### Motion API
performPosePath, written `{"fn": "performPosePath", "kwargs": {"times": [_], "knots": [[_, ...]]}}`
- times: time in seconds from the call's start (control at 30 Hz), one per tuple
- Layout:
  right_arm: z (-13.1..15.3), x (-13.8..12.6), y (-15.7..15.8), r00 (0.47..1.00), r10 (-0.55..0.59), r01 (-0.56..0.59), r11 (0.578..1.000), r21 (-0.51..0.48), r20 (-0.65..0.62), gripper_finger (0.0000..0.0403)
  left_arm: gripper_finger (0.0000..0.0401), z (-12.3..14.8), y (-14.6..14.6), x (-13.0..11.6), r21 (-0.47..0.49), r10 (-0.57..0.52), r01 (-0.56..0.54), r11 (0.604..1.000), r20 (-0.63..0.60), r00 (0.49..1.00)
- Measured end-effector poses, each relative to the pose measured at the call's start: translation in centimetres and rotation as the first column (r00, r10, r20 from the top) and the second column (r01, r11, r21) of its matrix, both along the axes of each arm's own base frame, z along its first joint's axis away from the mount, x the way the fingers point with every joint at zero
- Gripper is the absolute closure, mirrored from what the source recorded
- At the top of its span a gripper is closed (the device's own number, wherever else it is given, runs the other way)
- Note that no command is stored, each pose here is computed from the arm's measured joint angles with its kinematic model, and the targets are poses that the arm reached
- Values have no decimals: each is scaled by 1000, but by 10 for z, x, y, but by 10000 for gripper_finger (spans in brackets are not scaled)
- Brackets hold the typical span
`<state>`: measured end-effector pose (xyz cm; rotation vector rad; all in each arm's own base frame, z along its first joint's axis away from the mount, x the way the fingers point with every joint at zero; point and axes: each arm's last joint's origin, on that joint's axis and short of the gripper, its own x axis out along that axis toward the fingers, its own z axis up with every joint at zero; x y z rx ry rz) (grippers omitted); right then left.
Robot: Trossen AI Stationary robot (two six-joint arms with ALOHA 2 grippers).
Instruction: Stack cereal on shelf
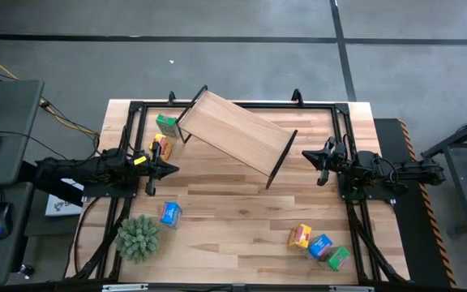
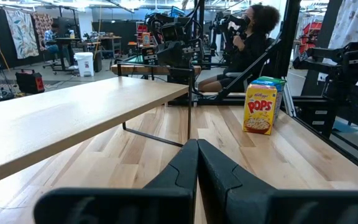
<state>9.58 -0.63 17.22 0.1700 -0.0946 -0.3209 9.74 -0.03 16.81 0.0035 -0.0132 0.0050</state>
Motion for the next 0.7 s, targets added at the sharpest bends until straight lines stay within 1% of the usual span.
{"fn": "performPosePath", "kwargs": {"times": [0.3, 0.33, 0.37, 0.4, 0.43, 0.47, 0.53, 0.57, 0.6, 0.63, 0.7], "knots": [[0, 0, 0, 1000, 1, -1, 1000, 5, 3, 402, 400, 0, 0, 0, 0, 0, 0, 1000, 0, 1000], [1, 0, 0, 1000, 2, -3, 1000, 28, 19, 402, 400, 0, 0, 0, 0, 0, 0, 1000, 0, 1000], [3, 0, 0, 998, 6, -11, 996, 85, 61, 402, 400, 0, 0, 0, 0, 0, 0, 1000, 0, 1000], [6, -1, 0, 992, 10, -33, 984, 176, 125, 402, 400, 0, 0, 0, 0, 0, 0, 1000, -1, 1000], [10, -1, 0, 979, 12, -70, 957, 282, 203, 402, 400, 0, 0, 0, 0, 0, 0, 1000, 0, 1000], [14, -2, 0, 957, 5, -121, 914, 386, 289, 402, 400, 0, 0, 0, 0, 0, 0, 1000, 0, 1000], [22, -4, 0, 901, -36, -232, 802, 550, 432, 402, 400, 0, 0, 0, 0, 0, 0, 1000, 0, 1000], [24, -5, -1, 874, -74, -268, 751, 603, 481, 402, 400, 0, 0, 0, 0, 0, 0, 1000, 0, 1000], [26, -6, -2, 850, -114, -292, 710, 641, 514, 402, 400, 0, 0, 0, 0, 0, 0, 1000, 0, 1000], [27, -7, -3, 831, -160, -299, 680, 670, 533, 402, 400, 0, 0, 0, 0, 0, 0, 1000, 0, 1000], [28, -9, -5, 789, -268, -288, 633, 719, 552, 402, 400, 0, 0, 0, 0, 0, 0, 1000, 0, 1000]]}}
